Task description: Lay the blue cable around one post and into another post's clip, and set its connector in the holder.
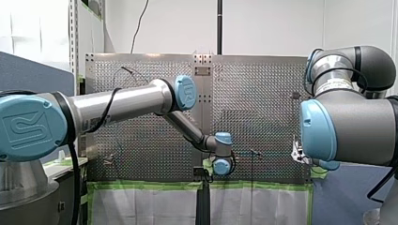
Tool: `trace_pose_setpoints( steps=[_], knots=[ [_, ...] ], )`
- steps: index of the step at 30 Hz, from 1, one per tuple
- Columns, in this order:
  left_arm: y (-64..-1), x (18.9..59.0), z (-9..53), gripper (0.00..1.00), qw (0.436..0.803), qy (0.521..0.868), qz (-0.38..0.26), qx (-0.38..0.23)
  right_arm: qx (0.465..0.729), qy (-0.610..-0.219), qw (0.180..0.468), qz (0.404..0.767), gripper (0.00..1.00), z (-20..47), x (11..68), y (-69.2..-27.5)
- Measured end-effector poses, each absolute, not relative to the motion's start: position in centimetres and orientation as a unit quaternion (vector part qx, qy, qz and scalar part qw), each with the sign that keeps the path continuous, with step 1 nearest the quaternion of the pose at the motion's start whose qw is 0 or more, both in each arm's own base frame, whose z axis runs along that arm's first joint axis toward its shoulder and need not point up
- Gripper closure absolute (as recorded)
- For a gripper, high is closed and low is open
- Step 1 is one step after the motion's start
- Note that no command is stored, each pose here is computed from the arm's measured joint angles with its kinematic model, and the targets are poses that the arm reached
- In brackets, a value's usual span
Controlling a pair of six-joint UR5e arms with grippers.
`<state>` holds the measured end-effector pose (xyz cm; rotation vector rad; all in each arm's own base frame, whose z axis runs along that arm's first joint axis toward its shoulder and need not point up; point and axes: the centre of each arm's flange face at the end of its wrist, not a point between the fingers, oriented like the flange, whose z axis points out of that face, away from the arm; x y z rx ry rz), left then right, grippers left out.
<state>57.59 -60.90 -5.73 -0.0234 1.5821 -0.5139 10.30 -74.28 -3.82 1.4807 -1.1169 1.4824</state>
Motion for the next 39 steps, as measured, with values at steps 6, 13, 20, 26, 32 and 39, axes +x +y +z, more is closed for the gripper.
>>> trace_pose_setpoints(
  steps=[6, 13, 20, 26, 32, 39],
  knots=[
    [-60.8, 57.6, -5.8, 0.65, 0.669, 0.706, -0.234, -0.008, 0.58, -0.437, 0.374, 0.577, 1.0, -3.9, 10.3, -74.3],
    [-60.9, 56.9, -4.6, 0.0, 0.661, 0.708, -0.248, 0.007, 0.583, -0.441, 0.369, 0.574, 1.0, -4.0, 10.3, -74.1],
    [-61.3, 55.4, -2.6, 0.0, 0.649, 0.715, -0.255, 0.043, 0.588, -0.444, 0.364, 0.57, 1.0, -4.3, 10.7, -73.8],
    [-60.8, 53.4, -3.4, 0.0, 0.624, 0.738, -0.242, 0.09, 0.592, -0.448, 0.359, 0.566, 1.0, -4.6, 10.8, -73.6],
    [-59.7, 51.7, -5.4, 0.0, 0.598, 0.763, -0.21, 0.125, 0.594, -0.45, 0.356, 0.564, 1.0, -4.7, 11.0, -73.5],
    [-58.8, 51.3, -5.4, 0.0, 0.587, 0.779, -0.163, 0.149, 0.595, -0.452, 0.354, 0.563, 1.0, -4.9, 11.1, -73.4]
  ],
)
